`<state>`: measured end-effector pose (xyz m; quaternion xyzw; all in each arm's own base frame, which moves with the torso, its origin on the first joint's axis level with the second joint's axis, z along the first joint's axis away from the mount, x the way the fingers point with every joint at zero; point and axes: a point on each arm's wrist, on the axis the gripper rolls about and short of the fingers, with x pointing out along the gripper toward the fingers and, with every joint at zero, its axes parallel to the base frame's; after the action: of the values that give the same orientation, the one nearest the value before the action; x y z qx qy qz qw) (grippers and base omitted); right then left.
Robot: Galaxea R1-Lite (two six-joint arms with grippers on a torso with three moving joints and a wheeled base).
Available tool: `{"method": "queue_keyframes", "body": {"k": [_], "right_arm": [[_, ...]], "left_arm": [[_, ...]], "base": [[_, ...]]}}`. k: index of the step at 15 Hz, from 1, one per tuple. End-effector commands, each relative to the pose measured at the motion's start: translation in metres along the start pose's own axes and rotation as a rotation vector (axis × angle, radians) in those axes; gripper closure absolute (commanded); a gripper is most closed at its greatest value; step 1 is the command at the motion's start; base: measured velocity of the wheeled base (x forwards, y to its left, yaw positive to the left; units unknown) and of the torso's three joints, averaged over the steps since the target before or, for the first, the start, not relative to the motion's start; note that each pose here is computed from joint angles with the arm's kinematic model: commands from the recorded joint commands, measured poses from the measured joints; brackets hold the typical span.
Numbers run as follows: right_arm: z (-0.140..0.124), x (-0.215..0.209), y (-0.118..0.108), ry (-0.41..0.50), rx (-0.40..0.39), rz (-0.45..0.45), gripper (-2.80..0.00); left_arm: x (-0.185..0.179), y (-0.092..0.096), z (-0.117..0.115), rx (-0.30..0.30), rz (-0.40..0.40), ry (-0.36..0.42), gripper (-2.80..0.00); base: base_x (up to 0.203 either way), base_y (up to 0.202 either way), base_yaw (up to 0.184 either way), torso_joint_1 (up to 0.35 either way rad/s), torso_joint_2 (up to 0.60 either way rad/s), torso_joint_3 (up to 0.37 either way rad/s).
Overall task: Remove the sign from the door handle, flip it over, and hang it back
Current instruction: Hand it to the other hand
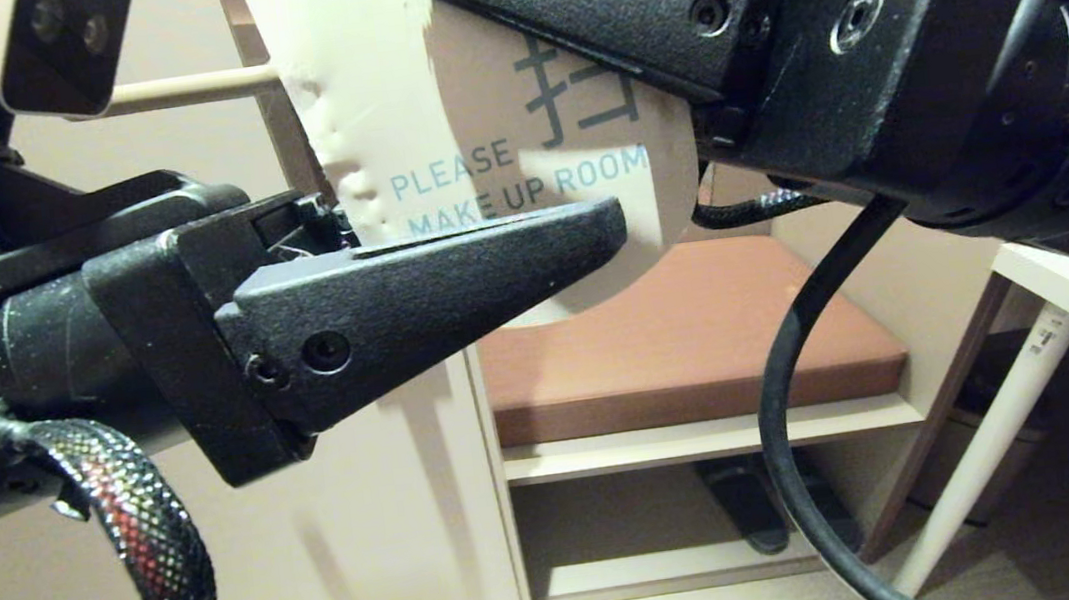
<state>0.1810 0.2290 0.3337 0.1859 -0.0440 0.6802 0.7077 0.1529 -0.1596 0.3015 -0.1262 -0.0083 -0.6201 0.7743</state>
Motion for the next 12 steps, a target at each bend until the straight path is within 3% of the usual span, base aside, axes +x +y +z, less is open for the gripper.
{"method": "queue_keyframes", "body": {"k": [1,10,11,12], "right_arm": [[-0.0041,0.0000,0.0029,0.002,0.004,0.016,0.00],[-0.0075,0.0014,0.0035,-0.002,0.002,0.026,0.00],[-0.0084,0.0012,0.0032,0.001,0.004,0.025,0.00],[-0.0086,0.0013,0.0041,0.001,0.005,0.028,0.00]], "left_arm": [[-0.0013,-0.0015,0.0016,0.003,-0.004,-0.008,-2.80],[-0.0042,-0.0030,-0.0013,0.004,-0.006,-0.001,-2.80],[-0.0039,-0.0028,-0.0014,0.013,-0.006,-0.003,-1.26],[-0.0039,-0.0028,-0.0013,0.012,-0.007,-0.004,0.00]], "base": [[0.000,0.000,0.000,0.000,0.00,0.000],[0.000,0.000,0.000,0.000,0.00,0.000],[0.000,0.000,0.000,0.000,0.00,0.000],[0.000,0.000,0.000,0.000,0.00,0.000]]}}
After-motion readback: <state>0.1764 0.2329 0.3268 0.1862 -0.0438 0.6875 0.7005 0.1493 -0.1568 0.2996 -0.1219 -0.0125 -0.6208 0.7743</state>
